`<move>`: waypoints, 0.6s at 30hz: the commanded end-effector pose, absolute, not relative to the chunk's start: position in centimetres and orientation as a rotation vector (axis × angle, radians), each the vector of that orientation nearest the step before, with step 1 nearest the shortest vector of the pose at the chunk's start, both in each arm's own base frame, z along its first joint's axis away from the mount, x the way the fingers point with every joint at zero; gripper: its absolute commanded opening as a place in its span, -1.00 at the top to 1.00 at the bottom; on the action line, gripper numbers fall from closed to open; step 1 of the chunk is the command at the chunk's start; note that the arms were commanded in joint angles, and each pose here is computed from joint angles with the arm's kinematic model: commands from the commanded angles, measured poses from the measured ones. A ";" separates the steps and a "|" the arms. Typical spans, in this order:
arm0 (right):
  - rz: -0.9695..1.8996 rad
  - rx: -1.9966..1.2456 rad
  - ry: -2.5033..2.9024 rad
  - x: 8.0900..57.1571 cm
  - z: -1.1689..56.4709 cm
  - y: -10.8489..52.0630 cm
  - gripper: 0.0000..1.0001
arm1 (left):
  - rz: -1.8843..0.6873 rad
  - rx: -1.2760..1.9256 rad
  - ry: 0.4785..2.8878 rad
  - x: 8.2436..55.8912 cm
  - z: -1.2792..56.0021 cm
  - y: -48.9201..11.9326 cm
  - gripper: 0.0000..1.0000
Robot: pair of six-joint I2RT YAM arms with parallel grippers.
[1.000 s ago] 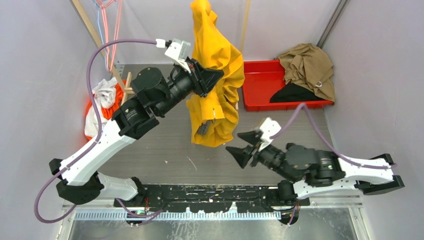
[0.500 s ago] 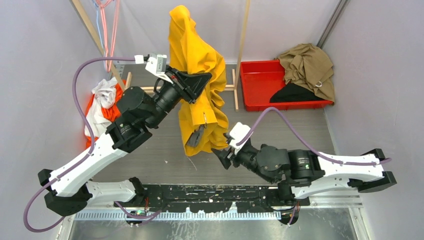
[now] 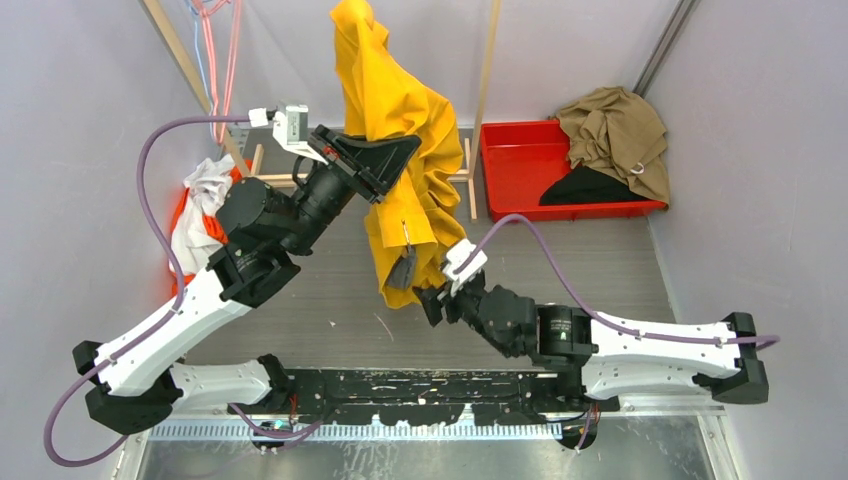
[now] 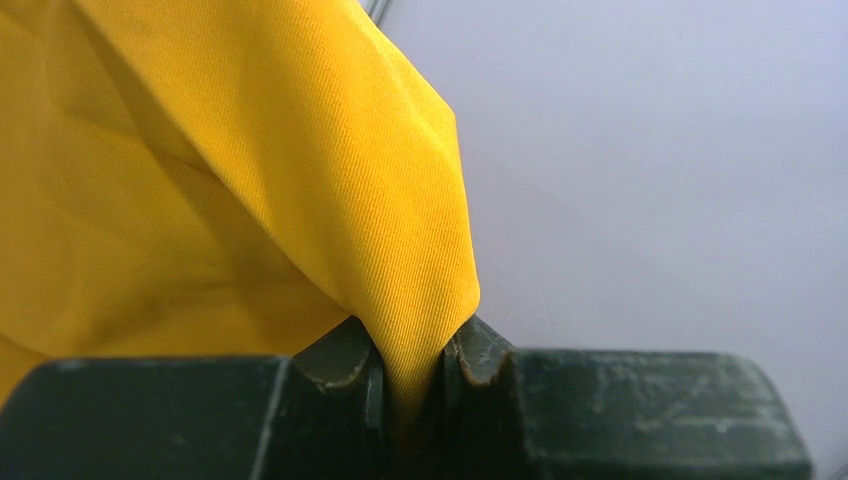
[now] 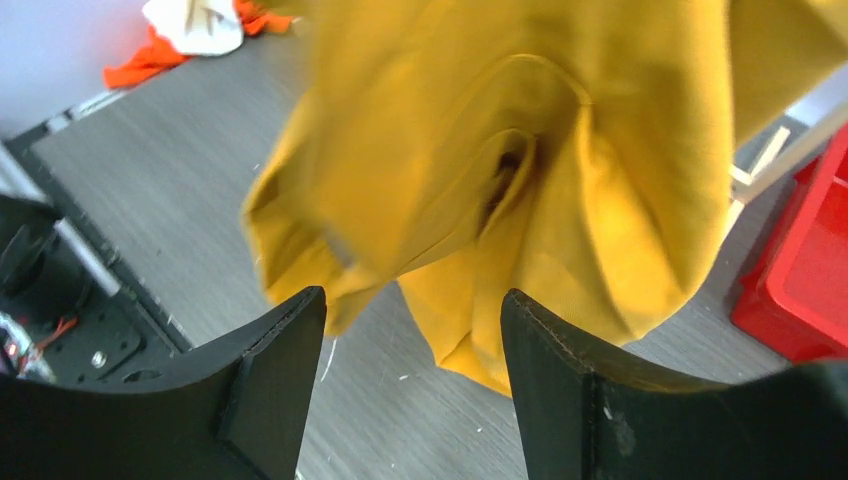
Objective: Place the skirt on the hanger
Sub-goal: Hang the skirt on the hanger.
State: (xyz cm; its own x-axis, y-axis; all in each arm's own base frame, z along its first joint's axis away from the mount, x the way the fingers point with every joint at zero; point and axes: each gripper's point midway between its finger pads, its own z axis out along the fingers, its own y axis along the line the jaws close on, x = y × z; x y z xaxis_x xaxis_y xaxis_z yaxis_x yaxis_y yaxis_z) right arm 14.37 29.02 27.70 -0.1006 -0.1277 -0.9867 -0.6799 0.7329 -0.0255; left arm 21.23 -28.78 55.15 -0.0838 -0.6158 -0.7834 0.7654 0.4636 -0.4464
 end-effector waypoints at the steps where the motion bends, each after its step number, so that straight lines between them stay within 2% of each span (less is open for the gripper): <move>1: 0.712 -0.451 1.580 16.7 30.9 29.2 -0.40 | -1.305 0.087 0.844 16.7 64.9 -23.7 1.00; 7: 0.735 -0.472 1.586 17.7 30.1 31.1 -0.37 | -1.327 0.076 0.824 16.5 65.0 -23.5 1.00; 10: 0.748 -0.475 1.593 17.8 29.7 31.7 -0.25 | -1.332 0.073 0.811 16.6 65.0 -23.6 1.00; 11: 0.745 -0.472 1.596 17.8 29.6 31.7 -0.11 | -1.332 0.072 0.803 16.5 65.0 -23.6 1.00; 16: 0.727 -0.458 1.618 17.7 29.7 30.6 0.91 | -1.316 0.061 0.747 16.7 64.5 -23.5 1.00; 18: 0.718 -0.446 1.628 17.6 30.0 29.5 0.97 | -1.301 0.053 0.713 16.8 64.1 -23.2 1.00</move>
